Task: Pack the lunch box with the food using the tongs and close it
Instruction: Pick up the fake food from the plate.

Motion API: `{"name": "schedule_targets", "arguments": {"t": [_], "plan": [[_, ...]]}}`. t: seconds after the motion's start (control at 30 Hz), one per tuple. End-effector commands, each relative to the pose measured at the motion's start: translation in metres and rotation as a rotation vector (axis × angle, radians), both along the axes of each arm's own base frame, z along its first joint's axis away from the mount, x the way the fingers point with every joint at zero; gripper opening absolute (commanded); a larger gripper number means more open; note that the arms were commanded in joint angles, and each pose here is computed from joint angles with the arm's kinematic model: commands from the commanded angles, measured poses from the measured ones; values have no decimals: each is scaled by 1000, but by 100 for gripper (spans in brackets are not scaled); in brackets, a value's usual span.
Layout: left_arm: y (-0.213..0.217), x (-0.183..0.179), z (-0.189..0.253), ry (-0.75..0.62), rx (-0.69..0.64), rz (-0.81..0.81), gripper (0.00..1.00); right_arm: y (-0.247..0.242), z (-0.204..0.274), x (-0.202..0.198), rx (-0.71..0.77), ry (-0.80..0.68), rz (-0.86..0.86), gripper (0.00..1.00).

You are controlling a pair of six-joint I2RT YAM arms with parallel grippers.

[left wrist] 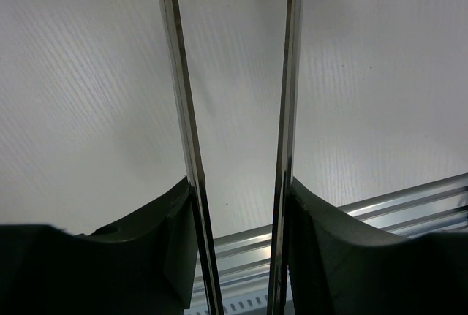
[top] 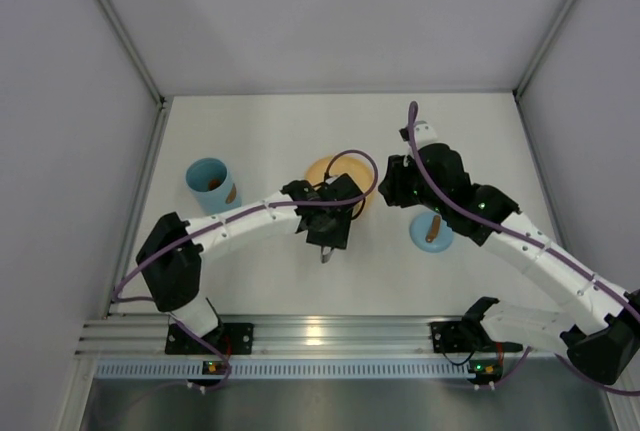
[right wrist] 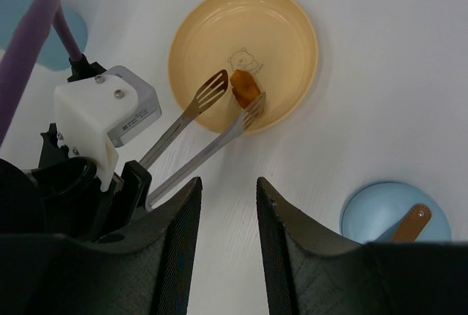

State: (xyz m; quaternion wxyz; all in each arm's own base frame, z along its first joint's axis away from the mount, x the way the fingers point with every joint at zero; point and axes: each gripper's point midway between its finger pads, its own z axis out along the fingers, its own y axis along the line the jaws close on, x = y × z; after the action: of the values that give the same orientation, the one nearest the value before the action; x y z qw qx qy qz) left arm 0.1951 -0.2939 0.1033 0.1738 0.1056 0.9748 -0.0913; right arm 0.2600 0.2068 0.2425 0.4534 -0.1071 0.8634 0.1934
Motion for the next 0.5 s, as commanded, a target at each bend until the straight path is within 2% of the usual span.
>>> {"name": "schedule_targets", "arguments": {"t": [0.0, 0.47], "plan": [[-11, 5, -2, -21, -32, 16, 49, -6, 3, -3, -7, -12, 3, 36], [-17, 17, -7, -32, -10, 9, 51, -9, 1, -4, -15, -12, 1, 36]]}}
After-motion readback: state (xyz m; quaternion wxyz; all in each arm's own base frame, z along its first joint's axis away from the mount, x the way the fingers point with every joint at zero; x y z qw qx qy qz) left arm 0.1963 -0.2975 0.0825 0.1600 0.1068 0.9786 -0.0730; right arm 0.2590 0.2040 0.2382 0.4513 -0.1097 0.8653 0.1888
